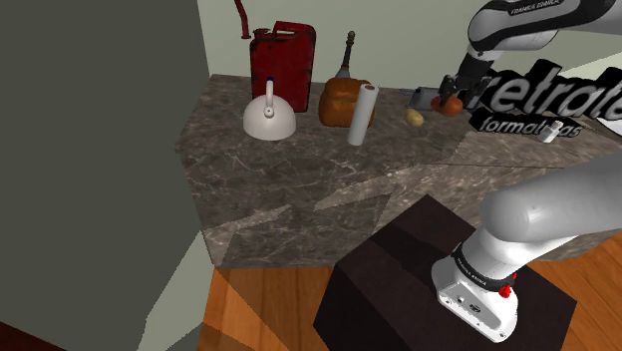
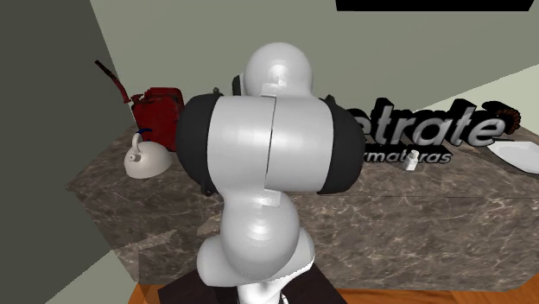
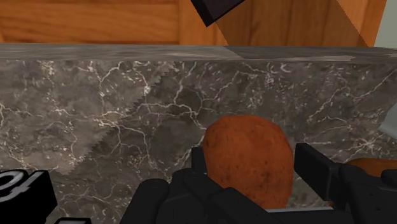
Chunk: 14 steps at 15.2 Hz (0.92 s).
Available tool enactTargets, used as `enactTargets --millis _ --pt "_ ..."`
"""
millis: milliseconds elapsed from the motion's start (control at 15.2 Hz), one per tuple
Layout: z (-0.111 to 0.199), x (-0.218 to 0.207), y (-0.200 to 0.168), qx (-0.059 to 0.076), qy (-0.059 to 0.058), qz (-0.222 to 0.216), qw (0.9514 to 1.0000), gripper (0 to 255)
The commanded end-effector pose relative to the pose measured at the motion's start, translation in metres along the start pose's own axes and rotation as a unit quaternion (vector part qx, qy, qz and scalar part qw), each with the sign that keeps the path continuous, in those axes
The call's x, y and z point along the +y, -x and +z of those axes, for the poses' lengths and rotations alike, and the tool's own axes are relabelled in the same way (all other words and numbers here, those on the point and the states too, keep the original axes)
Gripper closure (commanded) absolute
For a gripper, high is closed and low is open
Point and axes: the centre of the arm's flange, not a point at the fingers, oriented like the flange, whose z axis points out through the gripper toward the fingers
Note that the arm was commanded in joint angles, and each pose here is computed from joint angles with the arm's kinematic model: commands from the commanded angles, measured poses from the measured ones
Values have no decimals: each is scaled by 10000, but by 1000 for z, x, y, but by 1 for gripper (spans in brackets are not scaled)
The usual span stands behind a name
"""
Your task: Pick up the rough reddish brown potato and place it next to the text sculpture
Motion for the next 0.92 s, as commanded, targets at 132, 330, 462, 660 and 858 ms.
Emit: enactTargets --millis 132,330,462,660,858 --pt "-20 1 -3 -2 0 0 10000 255" --pt "-36 2 -5 -2 0 0 10000 255" --pt "-47 2 -7 -2 0 0 10000 255" --pt "-62 3 -9 -2 0 0 10000 255" --pt "-78 5 -11 -2 0 0 10000 255"
